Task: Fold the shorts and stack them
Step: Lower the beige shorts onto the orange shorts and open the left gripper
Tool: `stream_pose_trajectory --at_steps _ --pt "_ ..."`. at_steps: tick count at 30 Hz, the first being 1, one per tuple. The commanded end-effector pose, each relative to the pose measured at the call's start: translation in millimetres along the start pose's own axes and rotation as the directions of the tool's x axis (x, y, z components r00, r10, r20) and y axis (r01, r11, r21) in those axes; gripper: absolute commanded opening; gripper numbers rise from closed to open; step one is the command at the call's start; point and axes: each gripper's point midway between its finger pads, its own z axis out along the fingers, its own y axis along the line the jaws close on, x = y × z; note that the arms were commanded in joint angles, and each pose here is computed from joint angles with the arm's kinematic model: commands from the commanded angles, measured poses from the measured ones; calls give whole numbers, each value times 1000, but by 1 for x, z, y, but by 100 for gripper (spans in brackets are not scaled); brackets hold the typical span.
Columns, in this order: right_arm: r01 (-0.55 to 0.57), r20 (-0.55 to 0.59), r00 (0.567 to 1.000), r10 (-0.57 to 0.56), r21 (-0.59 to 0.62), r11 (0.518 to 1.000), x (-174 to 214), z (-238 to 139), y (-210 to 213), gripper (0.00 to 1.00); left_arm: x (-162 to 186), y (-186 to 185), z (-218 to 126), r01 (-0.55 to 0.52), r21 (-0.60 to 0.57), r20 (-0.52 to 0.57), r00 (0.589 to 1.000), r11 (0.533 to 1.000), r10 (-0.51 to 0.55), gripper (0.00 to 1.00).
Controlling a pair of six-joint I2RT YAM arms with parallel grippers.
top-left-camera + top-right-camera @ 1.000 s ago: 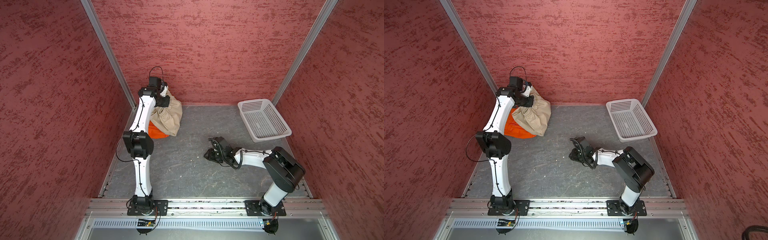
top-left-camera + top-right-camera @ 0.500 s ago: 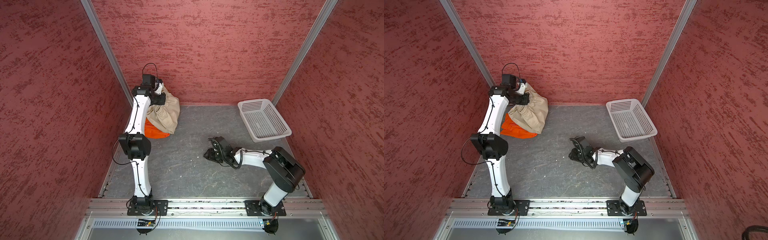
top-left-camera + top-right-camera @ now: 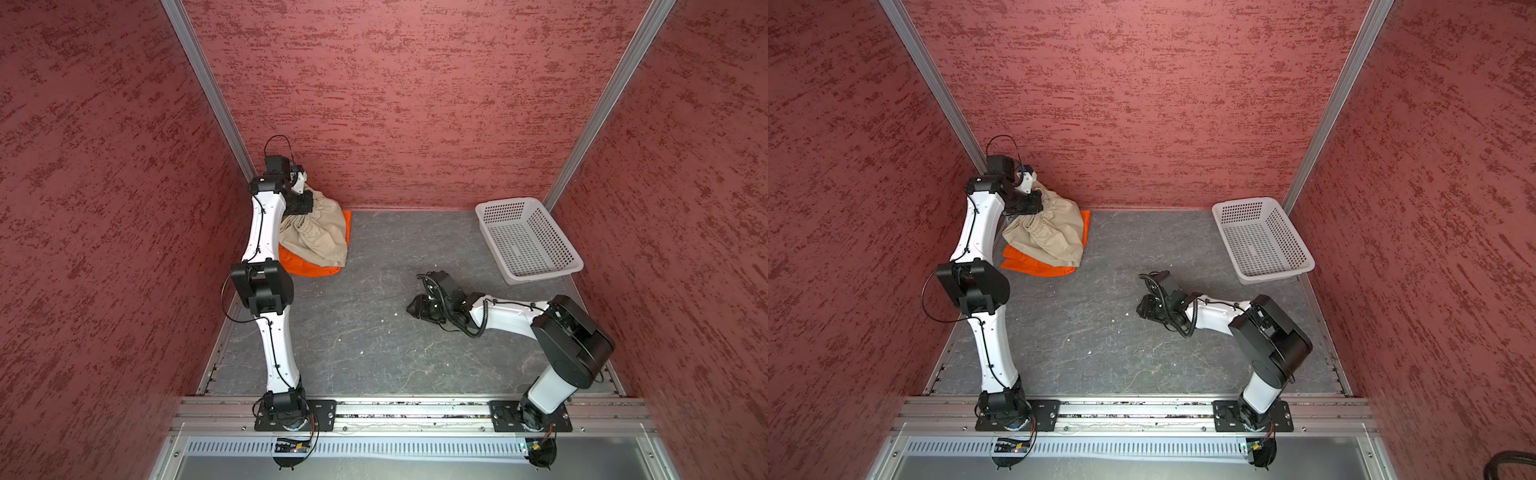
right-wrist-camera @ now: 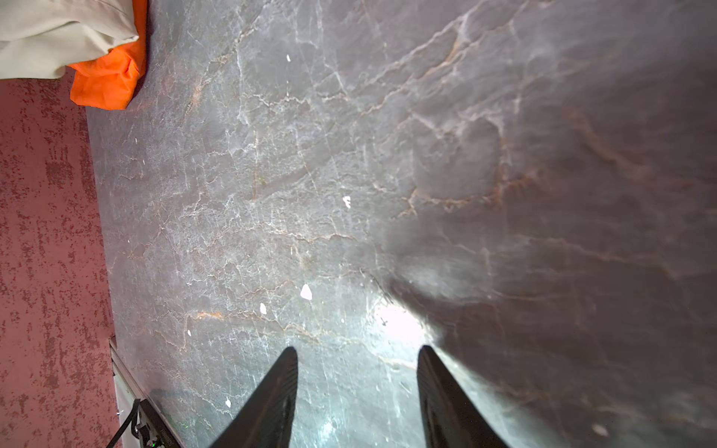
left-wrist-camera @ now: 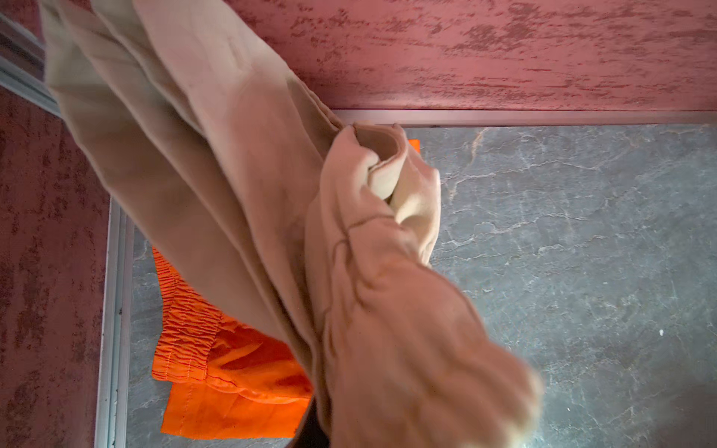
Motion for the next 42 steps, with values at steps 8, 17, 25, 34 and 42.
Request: stream_pose_trajectory --at_steps 8,17,25,34,42 --pt "38 71 997 -37 -7 999 -25 -18 22 52 1 88 20 101 -198 9 995 975 -101 78" --pt "75 114 991 -71 -32 997 -43 -29 45 53 -9 57 -30 166 -79 94 983 983 -159 81" --pt "99 146 985 -91 -50 994 -53 -38 58 53 45 -4 48 154 25 -73 986 988 -151 72" --pt "87 166 983 -82 -26 996 -50 -43 47 54 131 -7 110 189 -57 -262 945 980 -197 71" --pt "91 211 974 -83 -30 995 -57 -53 48 56 145 -11 97 171 -80 -256 949 982 -186 78"
